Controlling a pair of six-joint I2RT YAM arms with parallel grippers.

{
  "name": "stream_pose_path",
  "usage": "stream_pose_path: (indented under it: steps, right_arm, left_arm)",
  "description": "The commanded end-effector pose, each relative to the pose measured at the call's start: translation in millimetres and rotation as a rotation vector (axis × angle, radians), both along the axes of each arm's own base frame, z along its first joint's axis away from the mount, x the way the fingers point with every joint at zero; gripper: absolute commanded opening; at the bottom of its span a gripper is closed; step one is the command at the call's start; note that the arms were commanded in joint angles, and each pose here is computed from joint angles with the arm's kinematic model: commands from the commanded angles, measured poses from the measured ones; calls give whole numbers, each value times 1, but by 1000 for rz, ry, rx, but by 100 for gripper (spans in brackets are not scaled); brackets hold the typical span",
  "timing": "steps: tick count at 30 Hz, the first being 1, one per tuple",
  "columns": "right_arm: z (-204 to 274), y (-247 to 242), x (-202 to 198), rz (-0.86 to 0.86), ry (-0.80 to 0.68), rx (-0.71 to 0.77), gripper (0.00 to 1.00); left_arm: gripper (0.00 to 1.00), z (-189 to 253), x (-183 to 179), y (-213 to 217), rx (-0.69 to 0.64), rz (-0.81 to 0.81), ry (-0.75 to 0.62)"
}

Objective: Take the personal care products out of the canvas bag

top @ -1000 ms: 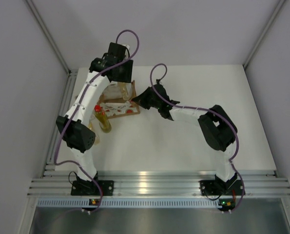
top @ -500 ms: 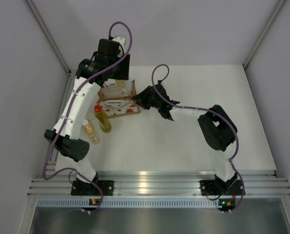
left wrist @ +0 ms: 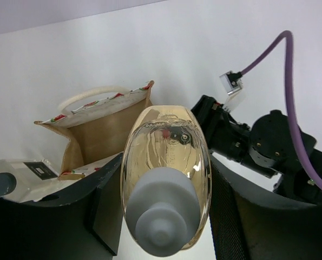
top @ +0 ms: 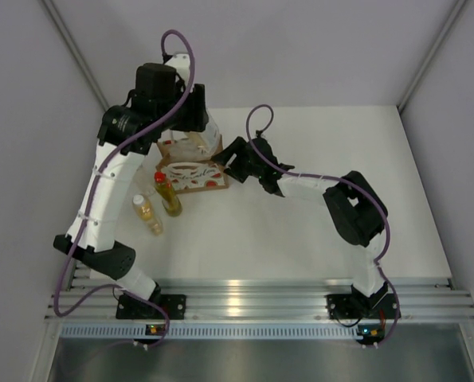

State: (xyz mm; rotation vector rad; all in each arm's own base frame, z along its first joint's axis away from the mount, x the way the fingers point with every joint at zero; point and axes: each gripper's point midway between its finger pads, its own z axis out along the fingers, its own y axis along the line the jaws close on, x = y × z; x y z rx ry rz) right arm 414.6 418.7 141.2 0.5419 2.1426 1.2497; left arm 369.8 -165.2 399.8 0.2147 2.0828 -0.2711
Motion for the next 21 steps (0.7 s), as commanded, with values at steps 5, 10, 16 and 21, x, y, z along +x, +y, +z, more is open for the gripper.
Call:
stream_pose_path:
  steps: [5, 10, 16, 21]
  right_arm:
    - [62, -2, 9, 102, -177, 38, 77]
    - [76, -8, 10, 138, -217, 51, 77]
    - [109, -20, 8, 213, -330, 105, 89]
    - [132, -43, 10, 250, -402, 83, 99]
  left_arm:
    - [0, 80, -40, 2, -151, -70, -225]
    - [0, 66, -47, 4, -138, -72, -197]
    - [0, 53, -60, -2, -147, -133, -158]
    - [0, 32, -68, -10, -137, -178, -106]
